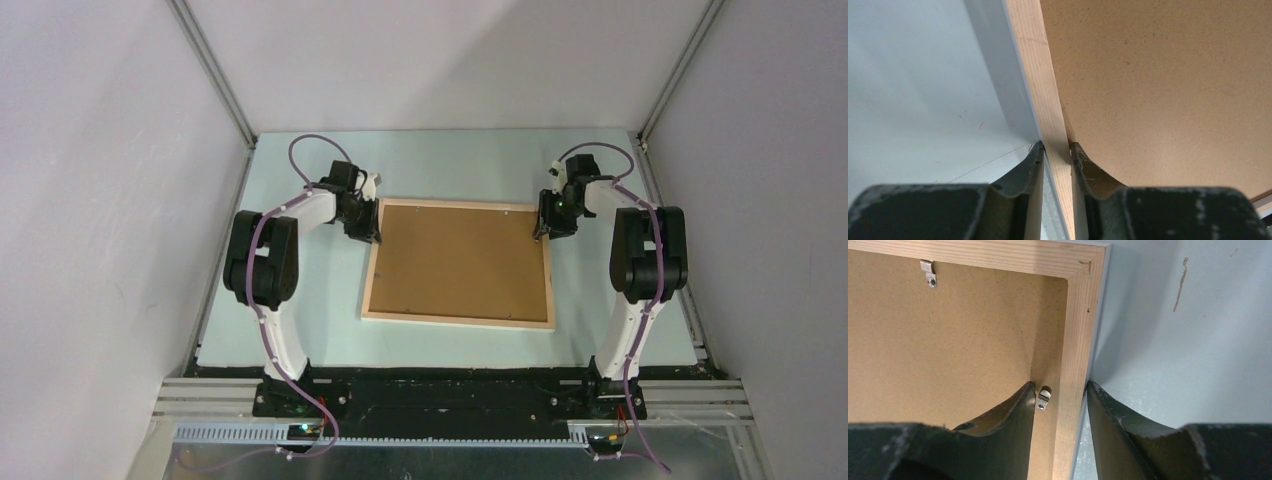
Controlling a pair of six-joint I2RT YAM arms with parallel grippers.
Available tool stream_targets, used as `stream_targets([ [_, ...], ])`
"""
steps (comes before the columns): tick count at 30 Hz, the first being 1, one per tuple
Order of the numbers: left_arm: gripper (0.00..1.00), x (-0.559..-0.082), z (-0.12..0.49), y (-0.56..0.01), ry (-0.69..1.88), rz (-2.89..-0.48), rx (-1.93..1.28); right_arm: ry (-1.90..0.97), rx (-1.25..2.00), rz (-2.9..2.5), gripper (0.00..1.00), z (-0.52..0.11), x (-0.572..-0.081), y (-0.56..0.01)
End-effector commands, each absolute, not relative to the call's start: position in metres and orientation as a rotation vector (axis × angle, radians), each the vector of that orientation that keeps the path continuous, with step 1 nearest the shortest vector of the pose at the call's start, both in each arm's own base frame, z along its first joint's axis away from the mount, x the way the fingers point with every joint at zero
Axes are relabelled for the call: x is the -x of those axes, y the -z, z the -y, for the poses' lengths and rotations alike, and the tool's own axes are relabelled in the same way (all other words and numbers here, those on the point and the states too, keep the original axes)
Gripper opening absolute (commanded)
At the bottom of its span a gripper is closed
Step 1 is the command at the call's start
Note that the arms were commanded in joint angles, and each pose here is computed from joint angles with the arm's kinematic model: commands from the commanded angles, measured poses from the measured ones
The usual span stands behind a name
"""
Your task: Put the photo into the frame
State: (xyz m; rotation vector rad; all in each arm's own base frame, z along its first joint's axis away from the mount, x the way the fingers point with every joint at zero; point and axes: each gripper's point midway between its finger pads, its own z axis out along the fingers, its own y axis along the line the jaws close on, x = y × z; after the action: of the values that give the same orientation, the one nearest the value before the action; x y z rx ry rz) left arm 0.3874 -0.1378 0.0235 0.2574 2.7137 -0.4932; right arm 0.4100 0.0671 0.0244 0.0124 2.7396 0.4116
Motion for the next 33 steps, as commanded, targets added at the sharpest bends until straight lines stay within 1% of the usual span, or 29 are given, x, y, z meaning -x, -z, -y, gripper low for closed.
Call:
stream_targets([
  [1, 0.0, -0.37, 0.146, -0.014, 0.561, -2.759, -0.281, -0.381, -0.003, -2.716, 0.46, -0.073, -0.423, -0.022],
  [8, 0.0, -0.37, 0.144, -0.013, 0.576, -2.762, -0.266, -0.31, 0.017, -2.741, 0.47, -0.073, -0.42, -0.015],
  [20, 0.0, -0.371, 0.144, -0.012, 0.593, -2.764, -0.258, -0.287, 0.033, -2.746, 0.37, -0.071, -0.418, -0.015],
  [33, 0.0, -0.372, 0.143, -0.011, 0.605, -2.768, -0.247, -0.348, 0.073, -2.73, 0.34, -0.066, -0.415, -0.026],
])
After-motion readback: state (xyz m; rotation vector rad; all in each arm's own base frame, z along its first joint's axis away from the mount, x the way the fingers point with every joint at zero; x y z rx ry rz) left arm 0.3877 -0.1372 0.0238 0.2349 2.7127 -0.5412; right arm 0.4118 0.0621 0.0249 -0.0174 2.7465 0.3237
